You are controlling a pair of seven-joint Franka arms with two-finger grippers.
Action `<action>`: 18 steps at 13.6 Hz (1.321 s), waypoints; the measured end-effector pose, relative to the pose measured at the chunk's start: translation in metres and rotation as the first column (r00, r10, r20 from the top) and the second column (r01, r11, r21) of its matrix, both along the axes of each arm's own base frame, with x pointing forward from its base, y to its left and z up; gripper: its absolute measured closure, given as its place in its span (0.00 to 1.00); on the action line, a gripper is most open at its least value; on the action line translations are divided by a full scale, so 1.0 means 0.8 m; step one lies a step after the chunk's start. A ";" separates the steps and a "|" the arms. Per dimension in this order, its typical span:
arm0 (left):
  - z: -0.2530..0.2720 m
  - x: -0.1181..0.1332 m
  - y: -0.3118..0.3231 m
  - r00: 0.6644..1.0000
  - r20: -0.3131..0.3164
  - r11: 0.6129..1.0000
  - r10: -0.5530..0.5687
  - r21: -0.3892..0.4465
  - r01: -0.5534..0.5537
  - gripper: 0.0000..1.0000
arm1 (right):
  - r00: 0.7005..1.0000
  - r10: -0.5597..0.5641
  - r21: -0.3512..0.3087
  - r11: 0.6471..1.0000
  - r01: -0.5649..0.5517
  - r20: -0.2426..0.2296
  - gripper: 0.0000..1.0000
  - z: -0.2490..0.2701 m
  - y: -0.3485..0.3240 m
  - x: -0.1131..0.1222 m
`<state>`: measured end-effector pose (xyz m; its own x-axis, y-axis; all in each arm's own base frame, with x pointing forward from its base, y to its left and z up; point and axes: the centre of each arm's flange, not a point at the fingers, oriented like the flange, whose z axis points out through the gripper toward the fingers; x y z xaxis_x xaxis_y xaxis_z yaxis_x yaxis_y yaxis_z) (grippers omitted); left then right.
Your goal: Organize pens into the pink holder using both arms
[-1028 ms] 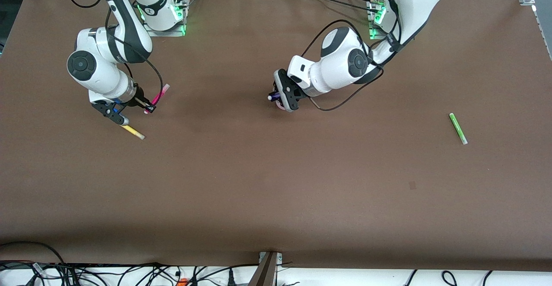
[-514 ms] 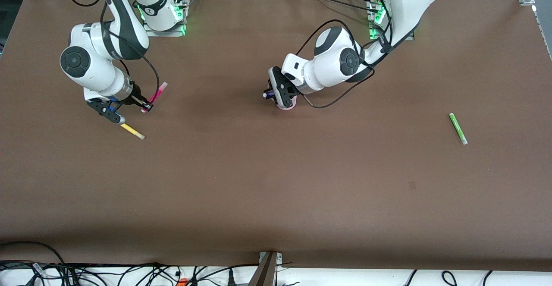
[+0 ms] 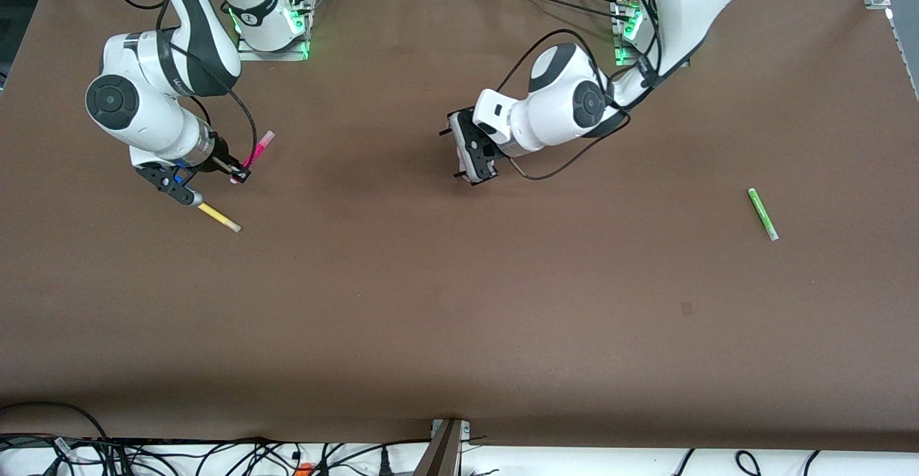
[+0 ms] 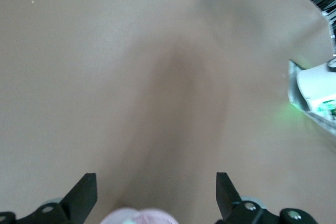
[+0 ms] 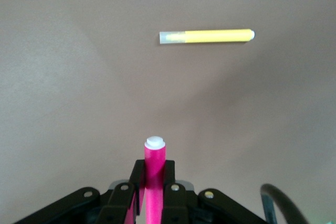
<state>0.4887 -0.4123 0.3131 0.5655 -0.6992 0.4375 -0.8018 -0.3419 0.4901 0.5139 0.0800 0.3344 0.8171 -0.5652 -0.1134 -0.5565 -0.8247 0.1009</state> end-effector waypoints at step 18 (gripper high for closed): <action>0.296 0.170 0.480 0.947 0.000 0.639 0.320 0.738 -0.216 0.00 | 0.937 -0.240 -0.136 0.950 0.281 0.255 0.83 0.088 0.450 -0.091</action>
